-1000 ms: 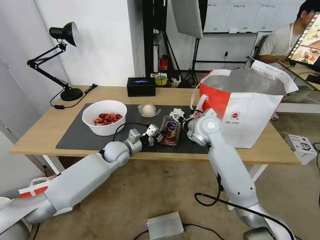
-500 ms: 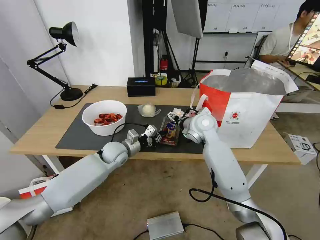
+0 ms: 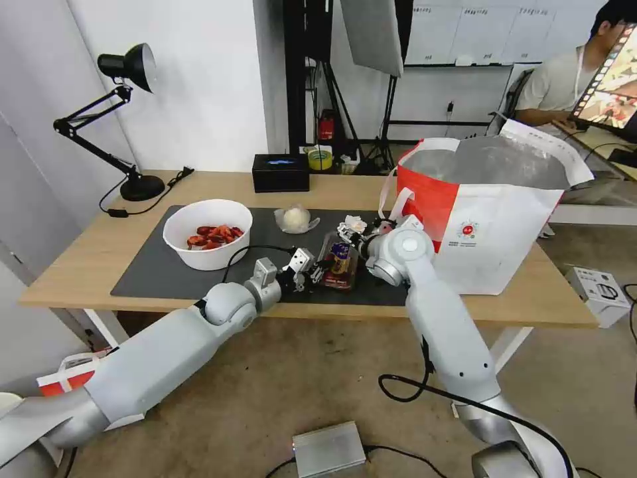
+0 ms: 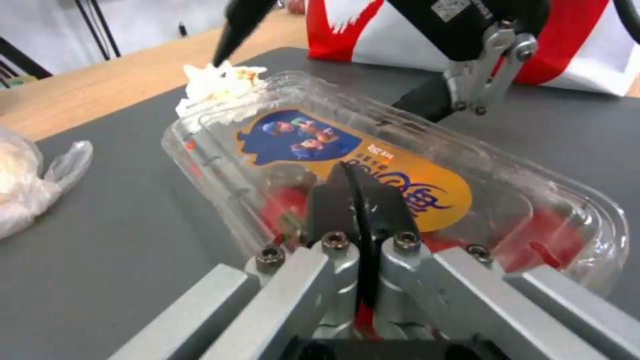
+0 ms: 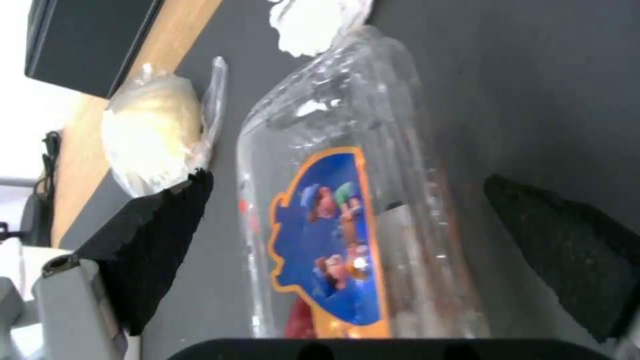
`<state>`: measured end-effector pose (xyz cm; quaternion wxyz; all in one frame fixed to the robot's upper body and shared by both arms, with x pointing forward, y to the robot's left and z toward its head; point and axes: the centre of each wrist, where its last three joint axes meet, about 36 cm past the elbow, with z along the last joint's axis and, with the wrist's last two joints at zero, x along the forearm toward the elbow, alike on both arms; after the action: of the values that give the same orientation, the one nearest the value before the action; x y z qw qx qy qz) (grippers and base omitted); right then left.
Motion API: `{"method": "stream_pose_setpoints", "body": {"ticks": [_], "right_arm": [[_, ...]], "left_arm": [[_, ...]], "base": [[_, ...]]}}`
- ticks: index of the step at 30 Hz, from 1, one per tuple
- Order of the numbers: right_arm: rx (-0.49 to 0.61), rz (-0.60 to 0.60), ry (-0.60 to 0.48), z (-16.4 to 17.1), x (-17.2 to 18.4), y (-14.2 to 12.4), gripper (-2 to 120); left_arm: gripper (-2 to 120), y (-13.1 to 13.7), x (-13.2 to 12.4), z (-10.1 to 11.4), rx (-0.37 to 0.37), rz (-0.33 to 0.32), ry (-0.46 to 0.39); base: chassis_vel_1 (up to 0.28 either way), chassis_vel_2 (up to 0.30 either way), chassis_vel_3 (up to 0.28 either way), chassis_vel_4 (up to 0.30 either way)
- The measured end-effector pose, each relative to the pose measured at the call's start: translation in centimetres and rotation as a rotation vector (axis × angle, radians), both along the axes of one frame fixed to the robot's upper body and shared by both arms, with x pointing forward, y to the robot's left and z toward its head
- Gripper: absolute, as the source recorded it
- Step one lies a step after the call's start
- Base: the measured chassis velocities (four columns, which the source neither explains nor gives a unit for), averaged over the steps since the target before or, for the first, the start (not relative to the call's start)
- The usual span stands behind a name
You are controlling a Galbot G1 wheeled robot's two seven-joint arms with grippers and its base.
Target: Pick up the trash from the table and place it into the takeout bag.
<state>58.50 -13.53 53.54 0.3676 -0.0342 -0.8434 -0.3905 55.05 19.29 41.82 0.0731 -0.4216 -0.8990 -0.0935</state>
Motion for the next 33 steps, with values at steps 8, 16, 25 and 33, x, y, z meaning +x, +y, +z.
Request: {"method": "stream_pose_setpoints", "body": {"ticks": [8, 16, 25, 33], "right_arm": [[0.003, 0.002, 0.010, -0.2, 0.4, 0.3, 100], [-0.002, 0.003, 0.017, -0.5, 0.6, 0.1, 100], [0.009, 0.002, 0.027, -0.8, 0.9, 0.5, 100], [0.018, 0.015, 0.015, -0.8, 0.6, 0.7, 100]], "left_arm": [[0, 0.1, 0.0, 0.0, 0.002, 0.001, -0.001], [0, -0.1, 0.0, 0.1, 0.001, -0.004, -0.003], [0, -0.1, -0.2, 0.2, -0.002, -0.006, -0.006], [0, 0.1, -0.2, 0.3, -0.003, -0.002, -0.009]], "base": [[0.000, 0.000, 0.000, 0.000], [0.000, 0.000, 0.000, 0.000], [0.000, 0.000, 0.000, 0.000], [0.000, 0.000, 0.000, 0.000]]}}
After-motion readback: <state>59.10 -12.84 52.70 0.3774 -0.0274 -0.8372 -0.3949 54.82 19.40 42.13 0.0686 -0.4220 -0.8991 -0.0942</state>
